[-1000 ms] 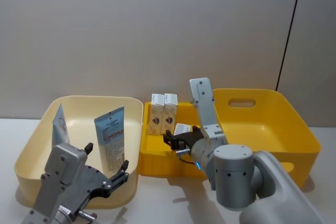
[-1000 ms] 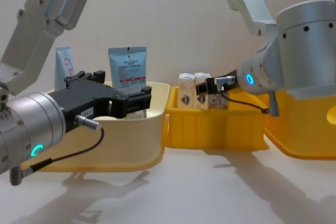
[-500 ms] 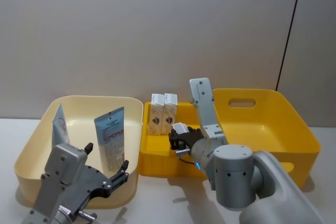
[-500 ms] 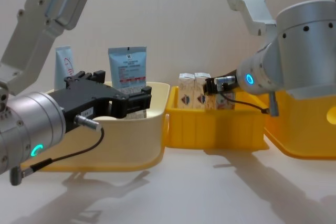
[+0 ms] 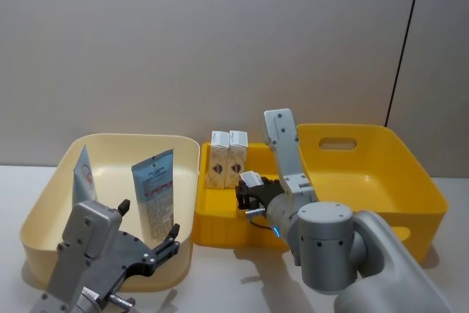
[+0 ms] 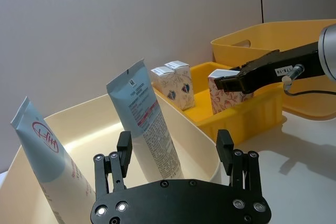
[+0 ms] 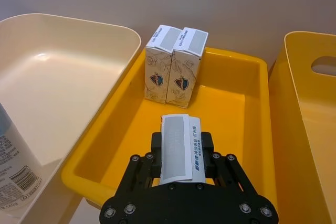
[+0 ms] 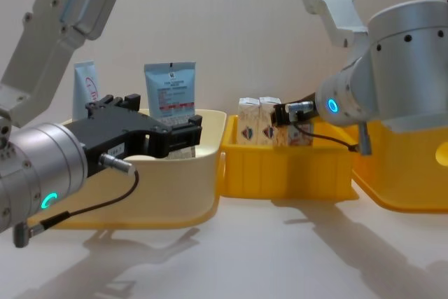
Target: Bimanual collaborative sorting of washing and personal care products
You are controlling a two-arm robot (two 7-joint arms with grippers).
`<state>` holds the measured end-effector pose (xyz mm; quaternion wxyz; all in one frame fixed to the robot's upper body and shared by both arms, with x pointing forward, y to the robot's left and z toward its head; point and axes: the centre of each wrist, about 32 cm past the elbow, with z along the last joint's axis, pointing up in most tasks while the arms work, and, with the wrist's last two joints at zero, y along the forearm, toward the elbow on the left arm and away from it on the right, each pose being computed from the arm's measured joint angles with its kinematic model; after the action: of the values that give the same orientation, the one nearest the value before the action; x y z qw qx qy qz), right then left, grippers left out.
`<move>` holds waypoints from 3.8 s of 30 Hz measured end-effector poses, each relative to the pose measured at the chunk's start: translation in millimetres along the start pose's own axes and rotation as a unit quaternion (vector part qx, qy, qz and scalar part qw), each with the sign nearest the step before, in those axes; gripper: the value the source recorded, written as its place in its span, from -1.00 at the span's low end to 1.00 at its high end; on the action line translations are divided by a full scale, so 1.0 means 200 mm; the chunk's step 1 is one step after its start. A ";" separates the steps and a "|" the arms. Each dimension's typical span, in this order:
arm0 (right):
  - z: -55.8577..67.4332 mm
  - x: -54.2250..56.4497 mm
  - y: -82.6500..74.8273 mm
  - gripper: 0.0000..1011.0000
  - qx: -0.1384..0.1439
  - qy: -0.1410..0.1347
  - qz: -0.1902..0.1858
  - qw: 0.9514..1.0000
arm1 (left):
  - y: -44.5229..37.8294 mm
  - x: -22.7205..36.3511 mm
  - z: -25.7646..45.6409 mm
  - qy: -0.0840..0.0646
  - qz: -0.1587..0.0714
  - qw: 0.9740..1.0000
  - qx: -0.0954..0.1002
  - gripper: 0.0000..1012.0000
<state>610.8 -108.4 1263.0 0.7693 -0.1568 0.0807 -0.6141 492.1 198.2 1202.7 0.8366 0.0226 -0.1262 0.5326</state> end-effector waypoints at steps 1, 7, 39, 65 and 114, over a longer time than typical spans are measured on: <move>0.00 0.00 0.00 -0.18 0.001 -0.001 0.000 1.000 | 0.000 0.000 0.000 0.000 0.000 1.000 0.000 0.98; 0.01 0.01 -0.01 -0.18 0.013 -0.012 0.001 1.000 | 0.000 0.000 0.000 0.000 0.000 1.000 0.000 0.98; 0.29 0.26 -0.23 -0.18 0.211 -0.055 -0.073 0.973 | 0.000 0.000 0.000 0.000 0.000 1.000 0.000 0.98; 0.32 0.63 -0.33 -0.18 0.147 -0.064 -0.156 0.975 | 0.000 0.000 0.000 0.000 0.000 1.000 0.000 0.98; 0.17 0.66 -0.15 0.98 -0.056 -0.004 -0.068 0.996 | 0.000 0.000 0.000 0.000 0.000 1.000 0.000 0.98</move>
<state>624.3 -237.9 1313.7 0.7163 -0.2068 0.1009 -0.6588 492.1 198.2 1202.8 0.8366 0.0226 -0.1262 0.5326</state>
